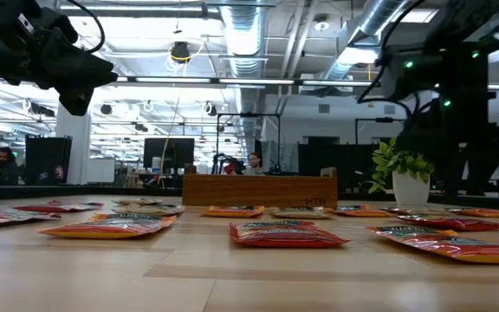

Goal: Pick & Place Tea
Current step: Put the orange tea bag into the right section of the wooden organizer

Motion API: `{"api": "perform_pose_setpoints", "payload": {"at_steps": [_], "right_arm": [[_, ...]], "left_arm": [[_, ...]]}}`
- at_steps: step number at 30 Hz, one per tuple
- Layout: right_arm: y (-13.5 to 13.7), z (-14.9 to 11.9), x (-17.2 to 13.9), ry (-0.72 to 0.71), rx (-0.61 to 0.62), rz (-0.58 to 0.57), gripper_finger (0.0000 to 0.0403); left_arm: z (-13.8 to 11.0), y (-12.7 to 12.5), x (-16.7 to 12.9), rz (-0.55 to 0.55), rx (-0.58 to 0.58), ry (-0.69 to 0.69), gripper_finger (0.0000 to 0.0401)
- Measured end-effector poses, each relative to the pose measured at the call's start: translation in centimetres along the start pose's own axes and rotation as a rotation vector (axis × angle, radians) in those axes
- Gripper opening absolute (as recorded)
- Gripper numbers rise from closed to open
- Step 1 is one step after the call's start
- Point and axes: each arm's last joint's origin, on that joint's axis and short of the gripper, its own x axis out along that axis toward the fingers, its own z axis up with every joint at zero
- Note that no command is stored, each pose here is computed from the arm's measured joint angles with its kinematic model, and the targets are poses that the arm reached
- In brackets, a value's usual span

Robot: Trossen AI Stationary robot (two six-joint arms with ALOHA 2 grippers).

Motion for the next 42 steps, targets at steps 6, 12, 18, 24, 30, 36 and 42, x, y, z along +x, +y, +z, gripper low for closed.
{"api": "perform_pose_setpoints", "payload": {"at_steps": [6, 12, 18, 24, 30, 36, 42], "right_arm": [[0.6, 0.6, 1.2, 0.015, -0.009, -0.024, 0.0205], [1.0, 0.7, 2.0, 0.036, -0.019, -0.068, 0.0197], [1.2, 0.7, 2.5, 0.062, -0.046, -0.077, 0.0187], [1.2, 0.6, 2.5, 0.064, -0.044, -0.063, 0.0167], [1.4, 0.4, 2.4, 0.103, -0.049, -0.038, 0.0158], [1.4, 0.3, 2.4, 0.103, -0.031, -0.037, 0.0169], [1.4, 0.9, 2.6, 0.036, 0.005, -0.044, 0.0173]], "left_arm": [[0.0, 0.0, 0.0, 0.0, 0.0, 0.001, 0.0083], [0.0, 0.0, 0.0, 0.0, 0.0, 0.0, 0.0083], [0.0, 0.0, 0.0, 0.0, 0.001, 0.0, 0.0083], [-0.1, 0.0, 0.0, 0.004, 0.001, 0.012, 0.0083], [-0.2, 0.1, 0.0, 0.007, 0.001, 0.022, 0.0083], [-0.2, 0.1, 0.0, 0.006, 0.001, 0.022, 0.0083], [-0.2, 0.1, 0.0, 0.006, 0.001, 0.022, 0.0083]]}}
